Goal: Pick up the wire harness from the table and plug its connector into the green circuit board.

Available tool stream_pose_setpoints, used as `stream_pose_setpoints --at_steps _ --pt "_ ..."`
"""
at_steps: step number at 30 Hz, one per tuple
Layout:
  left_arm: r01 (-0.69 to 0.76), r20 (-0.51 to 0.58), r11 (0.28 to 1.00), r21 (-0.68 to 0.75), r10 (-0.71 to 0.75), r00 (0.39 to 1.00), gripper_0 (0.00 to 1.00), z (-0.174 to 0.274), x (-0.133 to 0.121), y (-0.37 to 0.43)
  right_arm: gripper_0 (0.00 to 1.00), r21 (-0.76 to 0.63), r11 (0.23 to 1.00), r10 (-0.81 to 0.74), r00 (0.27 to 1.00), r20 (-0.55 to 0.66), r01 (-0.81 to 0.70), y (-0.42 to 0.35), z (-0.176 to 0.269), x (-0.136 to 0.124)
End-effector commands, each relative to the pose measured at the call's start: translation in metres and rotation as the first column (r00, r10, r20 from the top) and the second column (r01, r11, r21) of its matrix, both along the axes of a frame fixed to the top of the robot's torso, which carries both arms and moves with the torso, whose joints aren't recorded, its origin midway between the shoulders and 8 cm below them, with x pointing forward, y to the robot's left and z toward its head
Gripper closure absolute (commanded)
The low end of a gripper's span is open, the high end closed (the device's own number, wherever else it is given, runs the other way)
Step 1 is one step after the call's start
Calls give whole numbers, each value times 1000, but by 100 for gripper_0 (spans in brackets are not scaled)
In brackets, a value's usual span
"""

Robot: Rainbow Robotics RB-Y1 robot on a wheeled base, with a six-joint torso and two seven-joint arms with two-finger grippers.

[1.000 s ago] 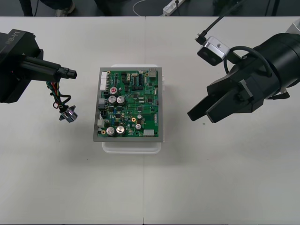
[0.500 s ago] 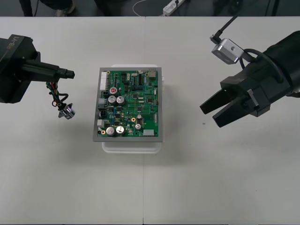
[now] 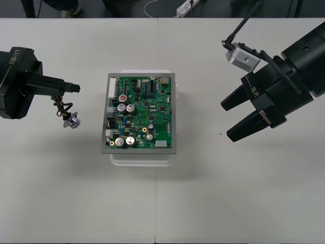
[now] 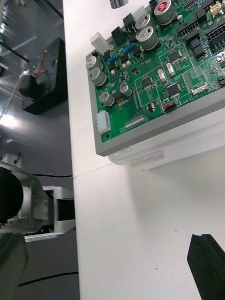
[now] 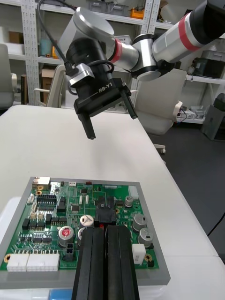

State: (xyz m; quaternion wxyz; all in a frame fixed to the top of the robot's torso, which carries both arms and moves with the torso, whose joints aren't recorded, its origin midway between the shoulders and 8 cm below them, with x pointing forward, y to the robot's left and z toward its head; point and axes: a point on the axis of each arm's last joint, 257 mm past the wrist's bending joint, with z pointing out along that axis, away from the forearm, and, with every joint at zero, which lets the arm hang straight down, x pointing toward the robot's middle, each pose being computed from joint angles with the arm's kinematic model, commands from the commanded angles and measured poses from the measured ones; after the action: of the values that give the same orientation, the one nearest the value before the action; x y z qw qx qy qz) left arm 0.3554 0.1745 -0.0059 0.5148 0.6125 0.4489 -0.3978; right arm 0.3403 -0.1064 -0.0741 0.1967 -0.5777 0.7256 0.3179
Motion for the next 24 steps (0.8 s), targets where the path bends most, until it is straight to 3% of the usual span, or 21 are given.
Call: stream_pose_setpoints --at_steps 1,12,24 --pt "-18 47 998 57 15 999 100 -6 -3 19 0 -23 1000 13 997 81 -11 -4 7 4" --pt "-19 13 999 45 18 1000 100 -27 -3 22 0 -35 999 3 968 251 6 2 22 26" --pt "-11 19 999 50 10 1000 100 -48 1 23 0 -6 999 44 936 348 -44 22 37 23"
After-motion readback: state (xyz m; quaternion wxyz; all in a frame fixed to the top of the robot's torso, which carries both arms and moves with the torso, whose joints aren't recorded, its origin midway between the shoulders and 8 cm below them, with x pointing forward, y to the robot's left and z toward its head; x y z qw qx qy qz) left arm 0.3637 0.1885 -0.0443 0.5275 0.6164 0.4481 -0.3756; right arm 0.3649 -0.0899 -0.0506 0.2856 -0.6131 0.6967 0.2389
